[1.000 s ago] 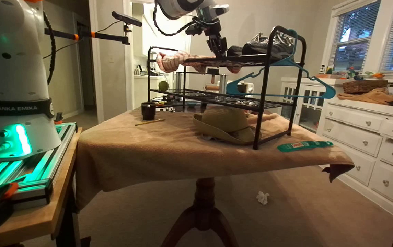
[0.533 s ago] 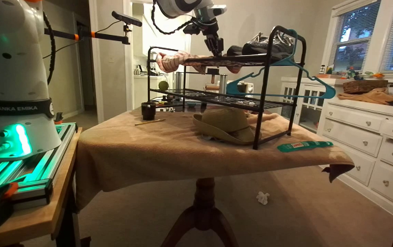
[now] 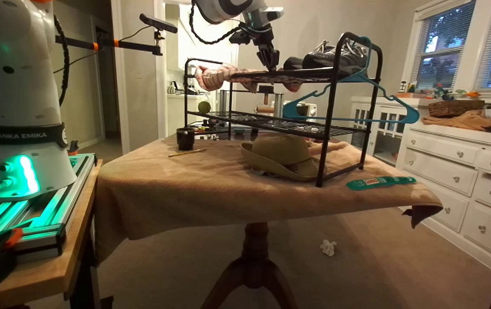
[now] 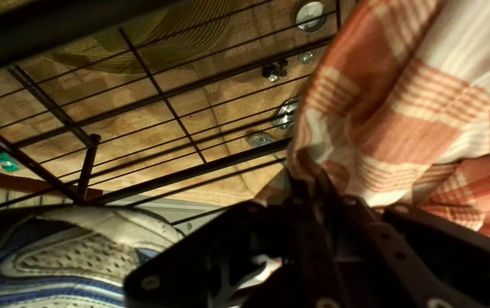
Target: Fold the blanket
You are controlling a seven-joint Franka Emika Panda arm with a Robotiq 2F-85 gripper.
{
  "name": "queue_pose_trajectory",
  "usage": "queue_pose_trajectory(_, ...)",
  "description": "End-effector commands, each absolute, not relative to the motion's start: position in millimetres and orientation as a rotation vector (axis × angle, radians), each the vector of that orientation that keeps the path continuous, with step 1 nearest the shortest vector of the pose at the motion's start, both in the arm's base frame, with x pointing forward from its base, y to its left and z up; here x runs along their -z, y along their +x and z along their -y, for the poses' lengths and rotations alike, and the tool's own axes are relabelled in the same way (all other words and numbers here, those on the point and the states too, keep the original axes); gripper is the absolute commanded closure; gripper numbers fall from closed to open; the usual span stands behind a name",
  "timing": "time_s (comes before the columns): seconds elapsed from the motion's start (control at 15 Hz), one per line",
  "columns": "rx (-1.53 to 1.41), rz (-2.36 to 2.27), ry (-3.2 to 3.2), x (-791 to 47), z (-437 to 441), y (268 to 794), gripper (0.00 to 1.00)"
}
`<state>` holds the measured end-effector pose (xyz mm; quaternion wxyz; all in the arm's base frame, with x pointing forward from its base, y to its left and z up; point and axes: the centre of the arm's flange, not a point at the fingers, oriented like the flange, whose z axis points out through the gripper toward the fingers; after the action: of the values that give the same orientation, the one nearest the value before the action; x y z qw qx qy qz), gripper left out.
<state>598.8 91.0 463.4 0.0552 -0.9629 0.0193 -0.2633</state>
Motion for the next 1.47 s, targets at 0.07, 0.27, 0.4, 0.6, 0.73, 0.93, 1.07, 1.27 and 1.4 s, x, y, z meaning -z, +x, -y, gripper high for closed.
queue_pose_trajectory(0.07, 0.807, -0.030, -2.947, -463, -95, 593, 1.00)
queue_pose_trajectory(0.27, 0.901, 0.021, -2.905, -489, -109, 586, 0.99)
queue_pose_trajectory(0.4, 1.003, 0.077, -2.834, -521, -126, 577, 0.99)
queue_pose_trajectory(0.6, 1.113, 0.241, -2.742, -569, -157, 554, 0.99)
queue_pose_trajectory(0.73, 1.150, 0.385, -2.693, -594, -179, 535, 0.99)
queue_pose_trajectory(0.93, 1.191, 0.570, -2.566, -624, -211, 508, 0.99)
queue_pose_trajectory(1.07, 1.173, 0.669, -2.473, -635, -229, 493, 0.99)
queue_pose_trajectory(1.27, 1.130, 0.799, -2.352, -638, -253, 476, 0.99)
queue_pose_trajectory(1.4, 1.080, 0.866, -2.295, -634, -266, 468, 0.99)
